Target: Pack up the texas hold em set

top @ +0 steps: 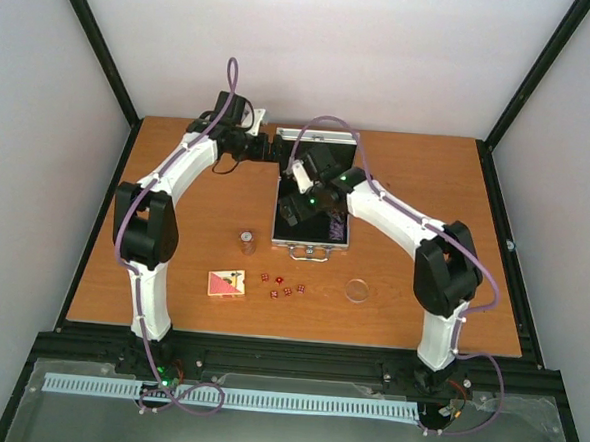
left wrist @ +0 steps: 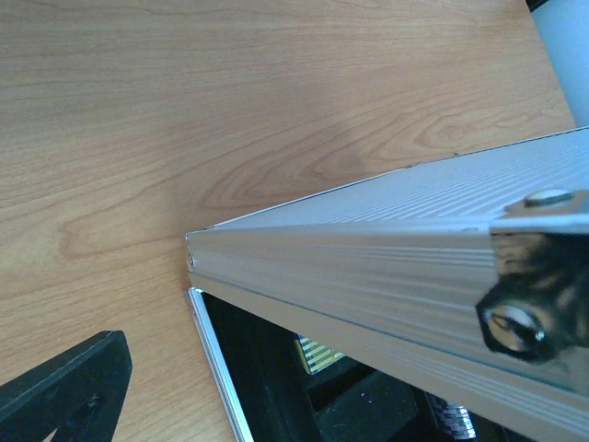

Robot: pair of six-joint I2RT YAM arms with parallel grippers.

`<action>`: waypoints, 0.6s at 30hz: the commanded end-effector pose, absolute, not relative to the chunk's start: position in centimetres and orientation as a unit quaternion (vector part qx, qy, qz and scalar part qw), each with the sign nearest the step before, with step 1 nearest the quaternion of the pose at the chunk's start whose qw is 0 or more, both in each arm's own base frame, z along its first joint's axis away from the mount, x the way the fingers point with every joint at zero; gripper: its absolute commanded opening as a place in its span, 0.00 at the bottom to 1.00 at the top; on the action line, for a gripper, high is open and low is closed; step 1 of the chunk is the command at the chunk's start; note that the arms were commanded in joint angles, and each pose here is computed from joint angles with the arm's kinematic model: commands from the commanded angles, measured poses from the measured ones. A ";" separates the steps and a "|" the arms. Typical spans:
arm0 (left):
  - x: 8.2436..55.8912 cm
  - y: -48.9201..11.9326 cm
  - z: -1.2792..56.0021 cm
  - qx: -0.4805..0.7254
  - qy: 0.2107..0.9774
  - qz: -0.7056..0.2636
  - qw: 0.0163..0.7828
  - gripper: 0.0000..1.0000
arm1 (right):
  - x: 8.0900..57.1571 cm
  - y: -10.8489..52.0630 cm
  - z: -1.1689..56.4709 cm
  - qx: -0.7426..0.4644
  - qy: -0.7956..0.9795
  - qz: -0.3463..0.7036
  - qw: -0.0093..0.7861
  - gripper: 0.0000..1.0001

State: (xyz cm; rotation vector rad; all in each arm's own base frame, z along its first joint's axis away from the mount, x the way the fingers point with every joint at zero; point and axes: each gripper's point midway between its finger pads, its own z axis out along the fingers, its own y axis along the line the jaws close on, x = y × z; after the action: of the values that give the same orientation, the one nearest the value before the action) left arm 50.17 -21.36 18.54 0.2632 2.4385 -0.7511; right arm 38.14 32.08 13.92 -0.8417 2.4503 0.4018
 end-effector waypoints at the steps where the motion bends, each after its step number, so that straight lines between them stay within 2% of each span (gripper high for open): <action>1: 50.6 -21.5 20.2 0.102 0.905 -0.289 0.296 1.00 | 32.6 33.0 14.5 -0.383 0.881 0.152 0.231 1.00; 10: 49.6 -21.7 21.9 0.113 0.900 -0.300 0.295 1.00 | 21.7 37.3 16.9 -0.539 0.787 0.233 0.190 1.00; 18: 48.9 -22.1 23.4 0.125 0.891 -0.318 0.299 1.00 | 18.2 42.0 13.1 -0.621 0.740 0.221 0.138 0.98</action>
State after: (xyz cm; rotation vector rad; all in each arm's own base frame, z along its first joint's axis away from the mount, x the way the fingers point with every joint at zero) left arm 49.19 -21.84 18.71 0.2795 2.4633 -0.8078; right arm 19.65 40.42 15.07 -1.6442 2.1828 0.6505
